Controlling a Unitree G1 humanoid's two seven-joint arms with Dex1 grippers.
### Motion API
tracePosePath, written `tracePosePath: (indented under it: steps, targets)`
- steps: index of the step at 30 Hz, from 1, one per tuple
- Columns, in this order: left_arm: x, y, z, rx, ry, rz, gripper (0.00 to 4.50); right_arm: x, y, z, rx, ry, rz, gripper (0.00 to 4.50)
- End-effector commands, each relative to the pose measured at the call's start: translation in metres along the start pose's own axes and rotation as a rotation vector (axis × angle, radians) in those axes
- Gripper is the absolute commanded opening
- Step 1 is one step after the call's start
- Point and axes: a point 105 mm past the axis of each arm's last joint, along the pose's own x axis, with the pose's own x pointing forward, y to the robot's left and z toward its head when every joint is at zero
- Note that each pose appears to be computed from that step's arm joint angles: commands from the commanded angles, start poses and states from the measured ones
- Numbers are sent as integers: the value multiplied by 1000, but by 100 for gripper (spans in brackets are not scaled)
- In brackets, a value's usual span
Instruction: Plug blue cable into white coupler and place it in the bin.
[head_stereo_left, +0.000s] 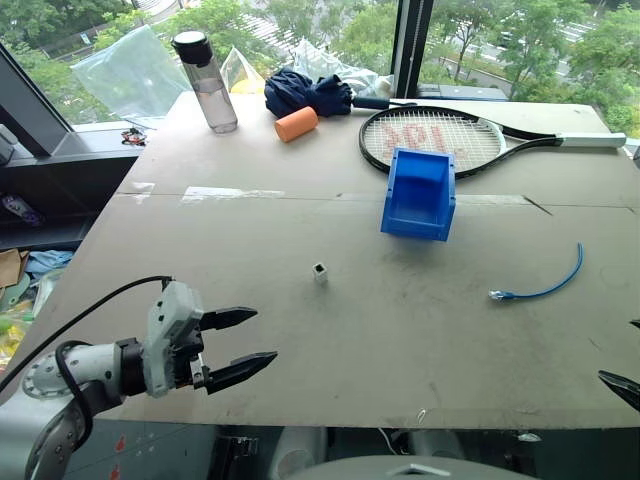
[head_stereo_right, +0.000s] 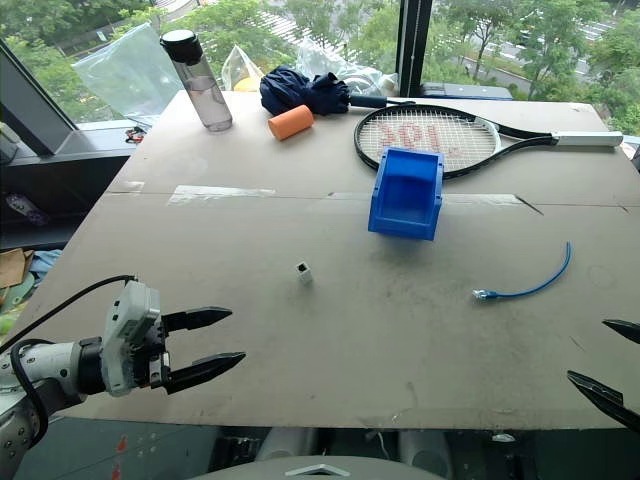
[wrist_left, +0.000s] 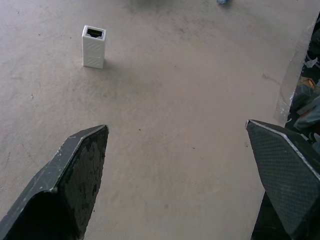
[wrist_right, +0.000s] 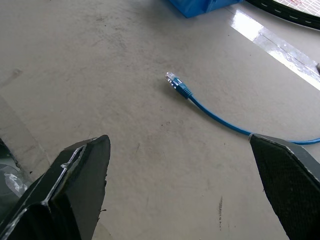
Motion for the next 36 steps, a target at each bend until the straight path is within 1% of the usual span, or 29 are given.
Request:
tracePosePath:
  steps: [1, 3, 4, 5, 6, 8, 10, 15, 18, 20, 22, 23, 25, 26, 29, 30, 31, 33, 36]
  targets:
    - [10, -4, 16, 58, -41, -48, 446, 15, -2, 11, -35, -39, 22, 450]
    - [26, -21, 29, 78, -81, -155, 446, 52, 1, 20, -110, -4, 79, 450]
    - [29, -25, 32, 79, -89, -184, 446, 61, 1, 22, -136, 11, 88, 450]
    - [30, -29, 33, 75, -91, -208, 446, 67, 1, 23, -133, 29, 104, 450]
    - [31, -31, 35, 80, -89, -225, 446, 77, 0, 28, -118, 19, 140, 450]
    - [35, -41, 37, 110, -79, -272, 446, 97, 3, 37, -41, 16, 235, 450]
    - [38, -48, 39, 138, -72, -297, 446, 113, -2, 38, -27, 49, 246, 450]
    - [45, -58, 47, 181, -82, -319, 446, 151, -18, 29, -49, 179, 275, 450]
    - [48, -61, 51, 208, -88, -315, 450, 163, -23, 13, -53, 278, 331, 368]
    - [49, -64, 53, 218, -89, -314, 450, 165, -27, 4, -67, 316, 338, 262]
    - [50, -65, 54, 219, -92, -310, 450, 166, -30, -1, -82, 335, 340, 179]
    - [50, -65, 55, 219, -94, -307, 450, 165, -32, -3, -96, 341, 337, 120]
    - [51, -66, 55, 215, -98, -300, 450, 164, -33, -4, -107, 347, 340, 20]
    - [51, -66, 55, 214, -98, -298, 450, 163, -32, -4, -113, 348, 347, 5]
    - [53, -64, 55, 210, -99, -291, 450, 165, -27, 0, -132, 333, 368, 5]
    - [53, -62, 54, 210, -100, -286, 450, 170, -20, 9, -149, 302, 388, 5]
    - [54, -60, 54, 210, -100, -283, 450, 180, -8, 26, -163, 245, 419, 5]
    - [54, -58, 54, 207, -102, -281, 450, 192, 11, 50, -173, 168, 464, 5]
    - [59, -56, 54, 209, -90, -272, 450, 226, 42, 82, -218, 73, 501, 5]
